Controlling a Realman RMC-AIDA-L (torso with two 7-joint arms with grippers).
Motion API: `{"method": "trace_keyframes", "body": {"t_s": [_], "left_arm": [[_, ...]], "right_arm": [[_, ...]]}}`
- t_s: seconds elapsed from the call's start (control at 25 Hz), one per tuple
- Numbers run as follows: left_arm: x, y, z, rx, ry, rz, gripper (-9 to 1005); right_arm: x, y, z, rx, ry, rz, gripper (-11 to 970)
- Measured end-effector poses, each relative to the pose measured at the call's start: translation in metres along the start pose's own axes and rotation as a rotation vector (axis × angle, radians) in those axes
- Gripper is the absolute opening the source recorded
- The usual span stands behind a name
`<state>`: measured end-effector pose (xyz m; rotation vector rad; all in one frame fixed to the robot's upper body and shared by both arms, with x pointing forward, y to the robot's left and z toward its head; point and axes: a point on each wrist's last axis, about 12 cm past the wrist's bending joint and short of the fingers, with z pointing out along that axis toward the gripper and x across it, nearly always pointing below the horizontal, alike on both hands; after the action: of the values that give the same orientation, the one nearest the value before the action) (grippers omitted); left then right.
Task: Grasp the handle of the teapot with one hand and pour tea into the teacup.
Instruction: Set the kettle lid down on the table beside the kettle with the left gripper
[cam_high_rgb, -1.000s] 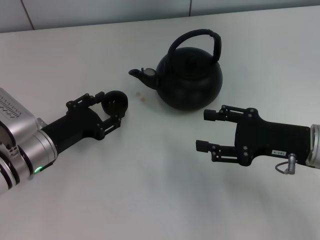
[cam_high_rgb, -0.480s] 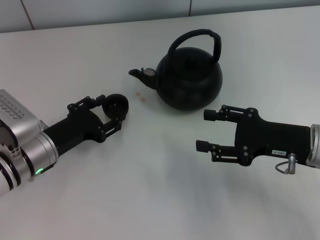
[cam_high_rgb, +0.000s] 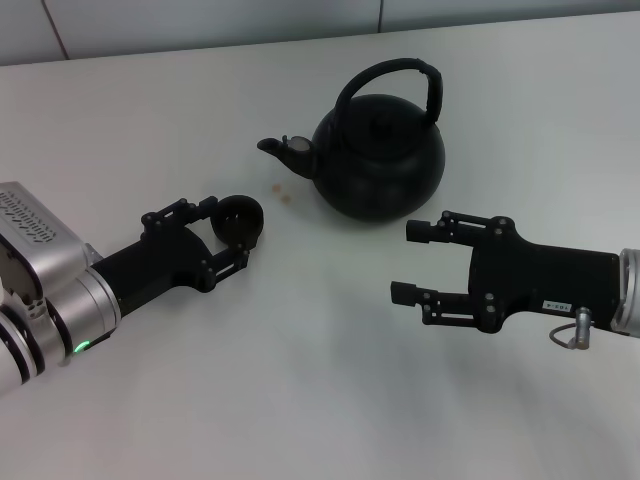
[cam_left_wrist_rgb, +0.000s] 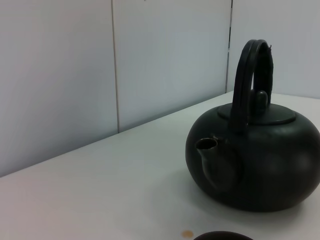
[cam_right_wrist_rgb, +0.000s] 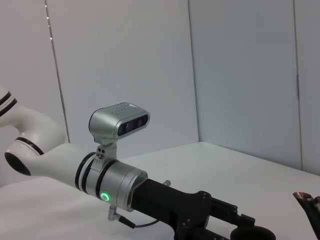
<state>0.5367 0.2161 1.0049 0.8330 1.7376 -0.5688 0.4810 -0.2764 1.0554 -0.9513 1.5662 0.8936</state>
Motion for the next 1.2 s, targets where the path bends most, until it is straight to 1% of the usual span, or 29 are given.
{"method": "trace_keyframes", "body": {"t_s": [0.64, 0.76, 1.2], "left_arm": [[0.0013, 0.0013, 0.0007, -0.008, 0.017, 0.003, 744], [0.0014, 0.0, 0.0016, 0.011, 0.028, 0.017, 759], [-0.0009, 0.0006, 0.0028, 0.018, 0.021, 0.021, 813]], "right_arm": [[-0.0018, -0.0026, 0.0027, 0.002, 0.001, -0.006, 747], [-0.0022, -0.003, 0.003, 0.002, 0.0, -0.007, 747], [-0.0024, -0.004, 0.0023, 0.007, 0.0, -0.008, 748]]}}
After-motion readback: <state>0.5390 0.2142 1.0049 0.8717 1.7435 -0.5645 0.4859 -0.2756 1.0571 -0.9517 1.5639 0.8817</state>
